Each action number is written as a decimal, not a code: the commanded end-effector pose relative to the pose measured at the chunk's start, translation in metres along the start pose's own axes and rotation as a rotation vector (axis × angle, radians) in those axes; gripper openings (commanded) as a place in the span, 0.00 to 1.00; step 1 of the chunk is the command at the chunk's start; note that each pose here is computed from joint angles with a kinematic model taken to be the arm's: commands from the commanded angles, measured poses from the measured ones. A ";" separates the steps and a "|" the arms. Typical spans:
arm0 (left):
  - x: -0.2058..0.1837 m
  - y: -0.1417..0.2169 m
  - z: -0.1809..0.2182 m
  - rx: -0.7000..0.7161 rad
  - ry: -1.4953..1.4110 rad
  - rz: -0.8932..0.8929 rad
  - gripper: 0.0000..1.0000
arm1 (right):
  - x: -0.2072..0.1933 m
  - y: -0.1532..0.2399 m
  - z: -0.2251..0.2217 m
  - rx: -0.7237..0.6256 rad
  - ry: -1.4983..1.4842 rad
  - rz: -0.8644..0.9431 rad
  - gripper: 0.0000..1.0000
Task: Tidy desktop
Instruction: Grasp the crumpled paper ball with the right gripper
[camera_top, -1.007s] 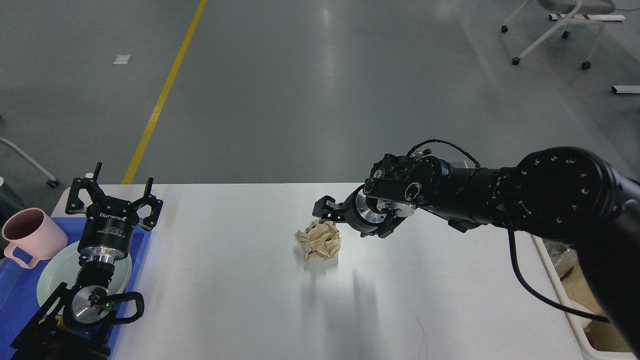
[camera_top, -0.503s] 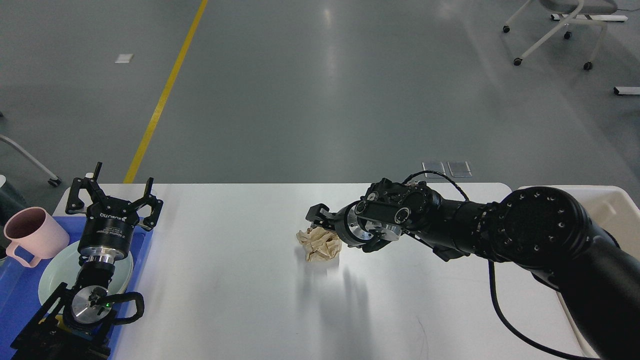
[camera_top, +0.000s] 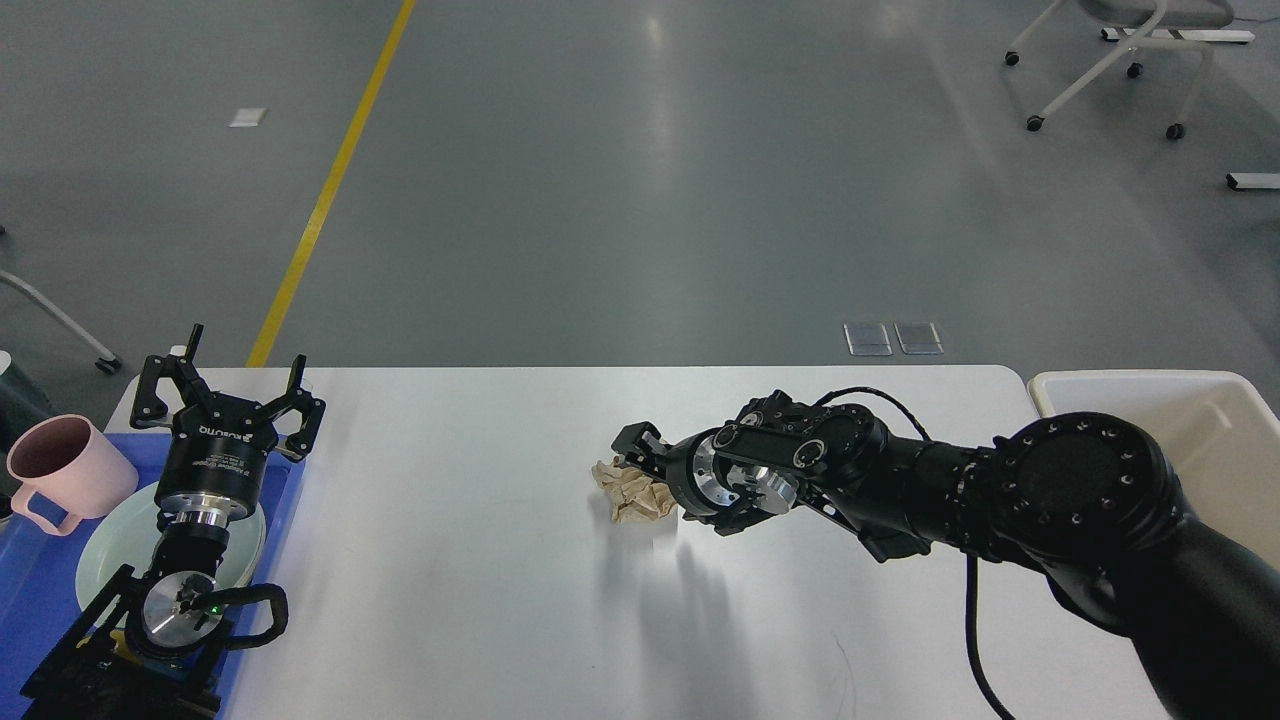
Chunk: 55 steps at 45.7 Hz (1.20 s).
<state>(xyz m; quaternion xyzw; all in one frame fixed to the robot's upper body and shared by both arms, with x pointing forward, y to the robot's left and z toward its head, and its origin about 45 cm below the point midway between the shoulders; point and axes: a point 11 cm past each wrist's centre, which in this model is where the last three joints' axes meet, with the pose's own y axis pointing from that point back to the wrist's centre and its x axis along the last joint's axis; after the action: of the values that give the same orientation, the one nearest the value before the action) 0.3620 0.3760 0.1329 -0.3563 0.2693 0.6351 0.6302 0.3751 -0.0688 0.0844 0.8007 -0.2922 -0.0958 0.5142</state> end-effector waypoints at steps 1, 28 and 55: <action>0.000 0.000 0.000 0.000 0.000 0.000 0.96 | -0.002 -0.006 0.010 -0.009 -0.050 0.031 1.00; 0.000 0.000 0.000 0.000 0.000 0.000 0.97 | 0.006 -0.012 0.008 0.110 -0.254 0.088 1.00; 0.000 0.000 0.000 0.000 0.000 0.000 0.97 | 0.000 -0.013 0.010 0.107 -0.249 0.067 0.81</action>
<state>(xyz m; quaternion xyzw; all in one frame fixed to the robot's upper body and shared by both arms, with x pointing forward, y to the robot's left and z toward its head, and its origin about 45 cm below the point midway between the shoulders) 0.3620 0.3758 0.1328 -0.3563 0.2694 0.6351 0.6302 0.3759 -0.0725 0.0687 0.7987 -0.3857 -0.1606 0.4329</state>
